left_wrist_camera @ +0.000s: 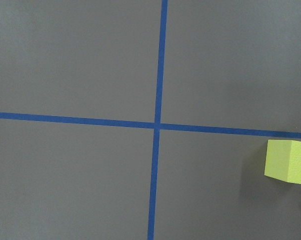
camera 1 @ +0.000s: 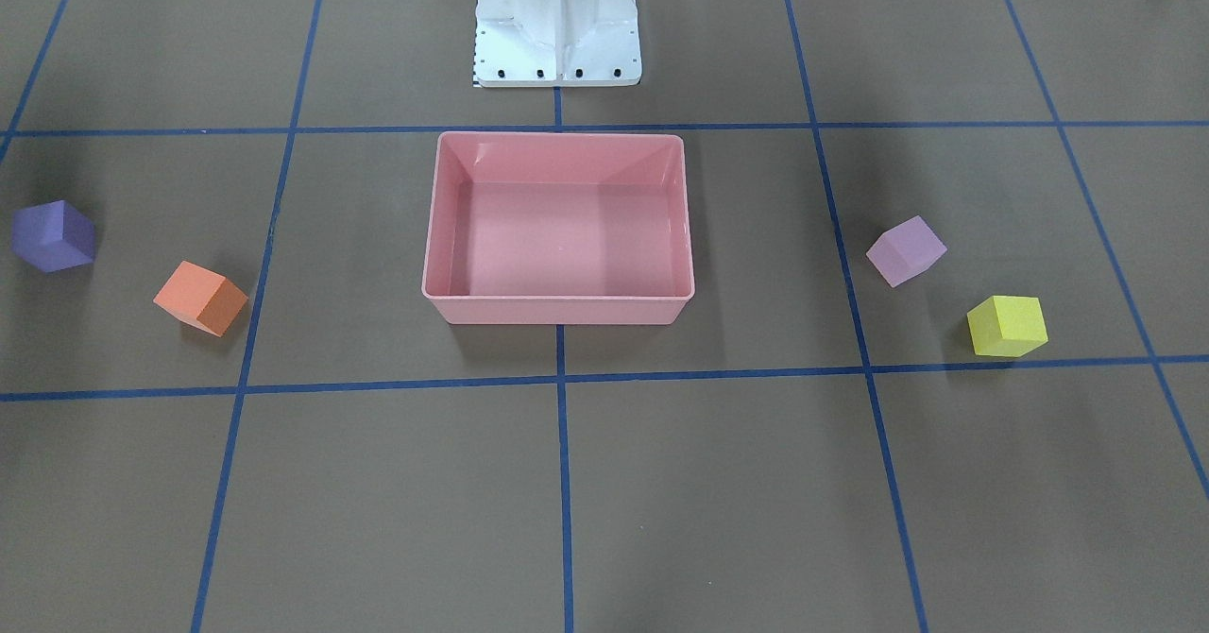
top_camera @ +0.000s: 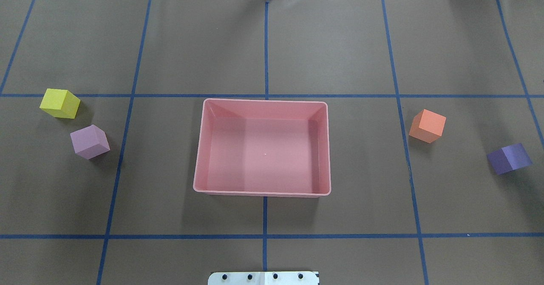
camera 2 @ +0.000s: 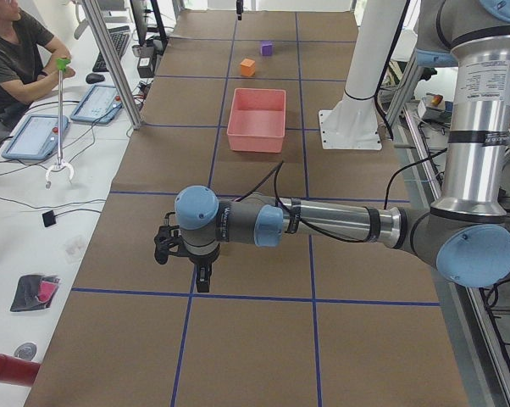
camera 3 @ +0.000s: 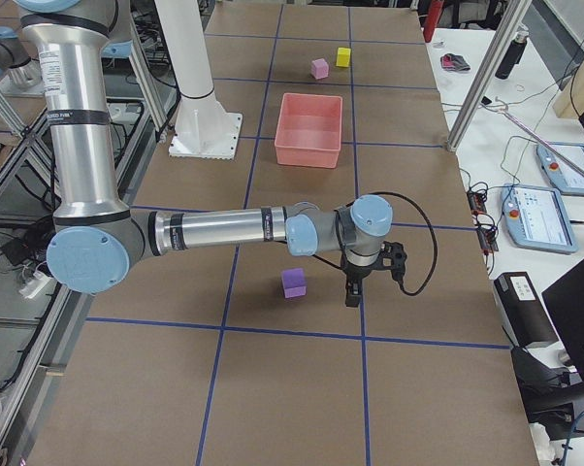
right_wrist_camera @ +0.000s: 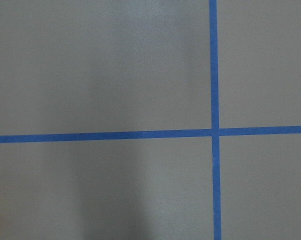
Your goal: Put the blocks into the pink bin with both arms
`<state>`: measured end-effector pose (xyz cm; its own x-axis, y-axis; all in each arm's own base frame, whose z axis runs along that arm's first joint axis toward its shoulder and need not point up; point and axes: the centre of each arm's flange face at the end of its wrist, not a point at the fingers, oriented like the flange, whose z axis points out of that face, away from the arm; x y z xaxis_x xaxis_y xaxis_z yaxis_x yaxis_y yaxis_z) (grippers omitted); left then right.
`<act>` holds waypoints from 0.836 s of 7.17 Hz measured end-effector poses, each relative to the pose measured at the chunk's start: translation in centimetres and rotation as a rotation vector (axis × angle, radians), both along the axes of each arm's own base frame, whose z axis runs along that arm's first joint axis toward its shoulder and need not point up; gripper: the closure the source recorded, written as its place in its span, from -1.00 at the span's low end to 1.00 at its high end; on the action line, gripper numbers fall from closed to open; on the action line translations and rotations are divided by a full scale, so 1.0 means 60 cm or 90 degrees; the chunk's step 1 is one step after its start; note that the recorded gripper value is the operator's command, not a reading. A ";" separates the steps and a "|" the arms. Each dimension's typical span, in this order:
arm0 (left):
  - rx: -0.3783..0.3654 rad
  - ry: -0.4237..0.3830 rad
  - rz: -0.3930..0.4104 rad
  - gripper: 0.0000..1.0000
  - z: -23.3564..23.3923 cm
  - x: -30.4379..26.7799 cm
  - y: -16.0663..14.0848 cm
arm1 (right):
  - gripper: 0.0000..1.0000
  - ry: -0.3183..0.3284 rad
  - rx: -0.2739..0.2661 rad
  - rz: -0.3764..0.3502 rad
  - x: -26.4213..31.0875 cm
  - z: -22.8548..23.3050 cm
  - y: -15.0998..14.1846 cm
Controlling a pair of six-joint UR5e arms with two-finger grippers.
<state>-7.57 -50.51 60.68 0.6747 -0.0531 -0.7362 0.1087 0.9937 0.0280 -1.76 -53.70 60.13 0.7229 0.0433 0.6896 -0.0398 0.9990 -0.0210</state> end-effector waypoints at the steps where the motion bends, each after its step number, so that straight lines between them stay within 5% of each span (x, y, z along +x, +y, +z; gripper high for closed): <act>1: 0.004 -0.005 0.000 -0.99 -0.004 -0.001 0.005 | -1.00 0.001 0.001 0.000 0.000 -0.001 0.000; 5: 0.015 -0.010 0.001 -0.99 0.003 0.003 0.046 | -1.00 -0.001 0.009 -0.002 -0.006 -0.010 -0.002; 6: 0.016 -0.008 0.000 -0.99 0.010 0.004 0.052 | -1.00 -0.005 0.032 -0.018 -0.026 -0.018 -0.003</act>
<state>-7.35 -47.38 61.28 0.6838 -0.0342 -0.7289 0.1080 0.9926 0.0547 -3.34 -53.88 59.07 0.7175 -0.0128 0.6965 -0.0110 0.9995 0.0297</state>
